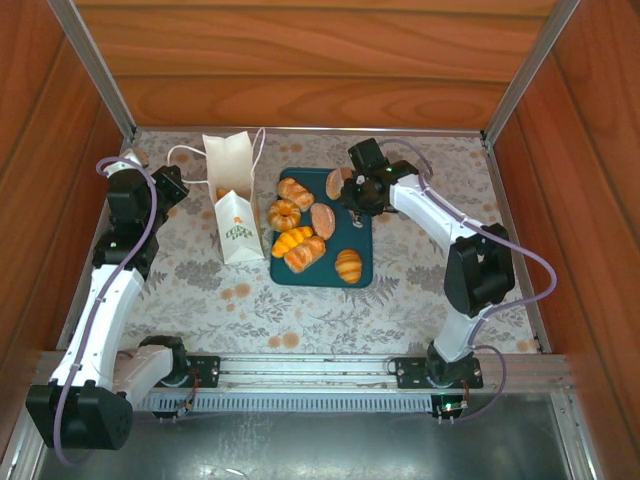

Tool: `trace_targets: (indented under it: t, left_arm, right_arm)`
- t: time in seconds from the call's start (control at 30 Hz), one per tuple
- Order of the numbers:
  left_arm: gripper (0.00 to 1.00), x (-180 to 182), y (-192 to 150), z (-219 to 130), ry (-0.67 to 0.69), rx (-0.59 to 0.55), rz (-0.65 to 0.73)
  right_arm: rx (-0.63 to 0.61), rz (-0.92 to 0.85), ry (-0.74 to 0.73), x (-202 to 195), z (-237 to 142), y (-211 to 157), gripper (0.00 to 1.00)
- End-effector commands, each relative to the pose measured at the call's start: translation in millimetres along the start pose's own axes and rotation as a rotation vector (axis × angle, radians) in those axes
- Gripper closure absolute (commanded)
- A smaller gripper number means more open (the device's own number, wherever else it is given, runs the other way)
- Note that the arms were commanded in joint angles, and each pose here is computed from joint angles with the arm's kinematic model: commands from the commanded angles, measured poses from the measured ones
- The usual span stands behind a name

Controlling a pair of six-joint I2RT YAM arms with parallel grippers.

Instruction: Place the fake bread into the paper bag

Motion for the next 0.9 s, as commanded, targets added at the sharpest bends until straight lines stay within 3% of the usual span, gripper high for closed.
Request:
trace_targets:
  t: [0.0, 0.2, 0.6, 0.87]
  left_arm:
    - [1.0, -1.2, 5.2, -2.2, -0.012, -0.017, -0.006]
    - [1.0, -2.0, 5.6, -0.7, -0.018, -0.019, -0.011]
    - [1.0, -2.2, 5.4, 0.2, -0.022, -0.019, -0.016]
    - [1.0, -3.0, 6.7, -0.1, -0.024, -0.022, -0.016]
  right_arm:
    - [-0.025, 0.029, -0.007, 0.4, -3.8, 9.3, 0.53]
    - [-0.016, 0.037, 0.0, 3.8, -5.0, 10.6, 0.53]
    - [-0.078, 0.058, 0.087, 10.7, -45.8, 13.7, 0.53]
    - [-0.059, 0.053, 0.087, 20.0, -33.0, 21.1, 0.54]
Point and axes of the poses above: each hand's point on the last joint's axis, 136 mm out from that joint toward the fingers, its own z axis out along the fingers, its own x axis along the line the jaws close on, y = z × x, the point moved 4 cm from there along -z, back along the fingers, and after that the axes turned 9 degrees about z, right-handed, at the moved point
